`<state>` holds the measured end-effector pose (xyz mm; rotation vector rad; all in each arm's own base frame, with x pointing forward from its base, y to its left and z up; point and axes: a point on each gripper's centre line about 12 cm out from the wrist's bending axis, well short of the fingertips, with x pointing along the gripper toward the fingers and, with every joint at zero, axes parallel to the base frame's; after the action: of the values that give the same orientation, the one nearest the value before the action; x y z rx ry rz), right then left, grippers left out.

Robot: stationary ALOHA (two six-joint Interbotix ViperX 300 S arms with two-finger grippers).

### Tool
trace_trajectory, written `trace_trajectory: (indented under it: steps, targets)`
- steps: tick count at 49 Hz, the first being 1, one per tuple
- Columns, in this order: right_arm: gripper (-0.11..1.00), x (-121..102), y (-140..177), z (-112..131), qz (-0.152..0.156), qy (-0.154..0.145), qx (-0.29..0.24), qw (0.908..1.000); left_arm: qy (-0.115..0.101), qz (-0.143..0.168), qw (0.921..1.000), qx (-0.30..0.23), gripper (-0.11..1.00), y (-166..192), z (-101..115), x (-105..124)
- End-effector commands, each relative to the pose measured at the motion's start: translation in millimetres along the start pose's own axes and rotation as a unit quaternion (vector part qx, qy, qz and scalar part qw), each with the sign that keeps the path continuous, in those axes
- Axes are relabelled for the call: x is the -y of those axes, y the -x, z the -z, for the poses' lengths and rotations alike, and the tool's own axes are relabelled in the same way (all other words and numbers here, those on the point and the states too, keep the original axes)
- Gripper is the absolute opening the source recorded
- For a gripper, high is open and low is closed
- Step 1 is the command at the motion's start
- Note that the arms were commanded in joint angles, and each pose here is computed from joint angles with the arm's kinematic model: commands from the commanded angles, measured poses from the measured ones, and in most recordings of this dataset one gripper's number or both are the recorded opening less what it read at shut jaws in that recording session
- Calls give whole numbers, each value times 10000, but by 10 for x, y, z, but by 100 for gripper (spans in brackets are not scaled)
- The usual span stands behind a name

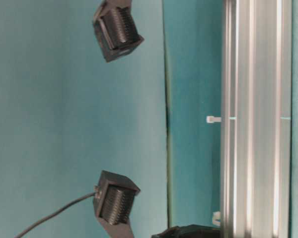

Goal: Lift the large metal rail with both hands.
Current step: 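Lift the rail upward with both grippers together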

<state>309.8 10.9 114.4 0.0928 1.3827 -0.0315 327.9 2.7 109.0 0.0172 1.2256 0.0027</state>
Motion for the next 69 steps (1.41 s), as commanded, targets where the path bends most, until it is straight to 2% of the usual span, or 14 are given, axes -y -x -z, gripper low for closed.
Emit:
trace_trajectory:
  steps: [1,9,27,42,54,69]
  targets:
    - [40,14,206,-143,-27,-67,207,9998,-38,-24,9995,322,41,237,-194,-14]
    - [40,33,562,-252,-36,-104,224,9997,-29,-38,9994,352,37,555,-366,-23]
    - [40,7,1166,-301,-154,-161,179,9996,-9,-61,9995,313,37,1130,-566,-42]
    - [40,-53,1751,-371,-312,-141,504,9981,9,-85,9992,397,37,1684,-710,-69]
    - [40,-99,2114,-390,-419,-109,172,9989,94,-107,9990,419,37,2123,-864,-103]
    - [40,-131,2618,-500,-482,-60,387,9981,257,-99,9977,612,37,2532,-1071,-102]
